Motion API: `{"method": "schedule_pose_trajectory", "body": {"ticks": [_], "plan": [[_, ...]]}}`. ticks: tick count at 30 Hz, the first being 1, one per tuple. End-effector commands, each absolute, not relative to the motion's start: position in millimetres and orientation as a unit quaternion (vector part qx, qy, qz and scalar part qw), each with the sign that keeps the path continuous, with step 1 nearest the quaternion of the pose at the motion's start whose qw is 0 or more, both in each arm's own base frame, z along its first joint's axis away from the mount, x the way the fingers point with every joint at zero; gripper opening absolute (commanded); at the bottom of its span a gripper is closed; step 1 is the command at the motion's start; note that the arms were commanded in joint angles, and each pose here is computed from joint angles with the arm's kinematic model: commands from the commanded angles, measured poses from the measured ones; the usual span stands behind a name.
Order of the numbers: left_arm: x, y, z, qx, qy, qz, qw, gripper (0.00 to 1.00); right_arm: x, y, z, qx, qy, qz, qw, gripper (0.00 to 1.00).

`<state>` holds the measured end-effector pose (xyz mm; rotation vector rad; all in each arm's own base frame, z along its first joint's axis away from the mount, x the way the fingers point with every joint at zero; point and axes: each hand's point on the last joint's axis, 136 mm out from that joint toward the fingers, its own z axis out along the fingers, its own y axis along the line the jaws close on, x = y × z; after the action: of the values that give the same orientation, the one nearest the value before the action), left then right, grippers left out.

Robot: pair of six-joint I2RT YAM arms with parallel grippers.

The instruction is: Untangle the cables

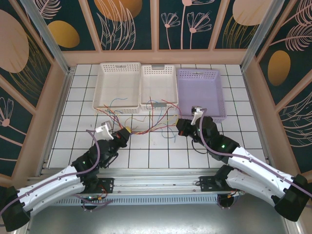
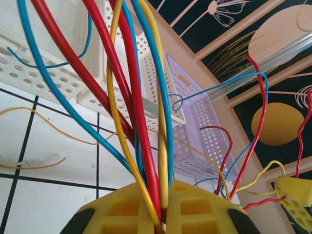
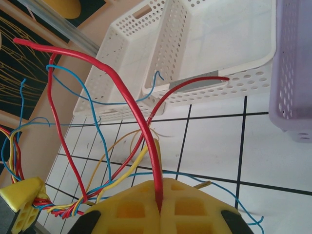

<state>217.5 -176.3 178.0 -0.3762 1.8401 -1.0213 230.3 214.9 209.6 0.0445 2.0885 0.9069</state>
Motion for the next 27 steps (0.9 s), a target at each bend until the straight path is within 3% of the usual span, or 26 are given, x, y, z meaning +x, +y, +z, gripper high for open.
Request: {"method": "schedule_pose_trajectory", "body": {"ticks": [1,9,14,22,24,27], "plan": [[220.7,-152.9,153.1,-0.181,0.773,-0.36,0.491,0.0,246.3,182.5,223.7,0.057,0.826,0.309,0.468,0.0],[214.2,-136.2,166.7,-0.213,0.739,-0.391,0.505,0.0,246.6,164.0,215.0,0.073,0.831,0.294,0.467,0.0],[210.1,-148.2,187.8,-0.201,0.709,-0.452,0.502,0.0,243.7,172.0,210.0,0.058,0.829,0.317,0.457,0.0],[213.5,-160.7,186.0,-0.189,0.723,-0.448,0.49,0.0,237.5,192.0,223.2,0.025,0.809,0.375,0.452,0.0],[214.5,-166.5,179.0,-0.189,0.728,-0.452,0.479,0.1,237.0,195.6,228.3,0.021,0.802,0.388,0.455,0.0],[216.0,-174.5,168.1,-0.187,0.74,-0.451,0.463,0.17,238.6,196.9,233.8,0.018,0.796,0.392,0.462,0.0]]}}
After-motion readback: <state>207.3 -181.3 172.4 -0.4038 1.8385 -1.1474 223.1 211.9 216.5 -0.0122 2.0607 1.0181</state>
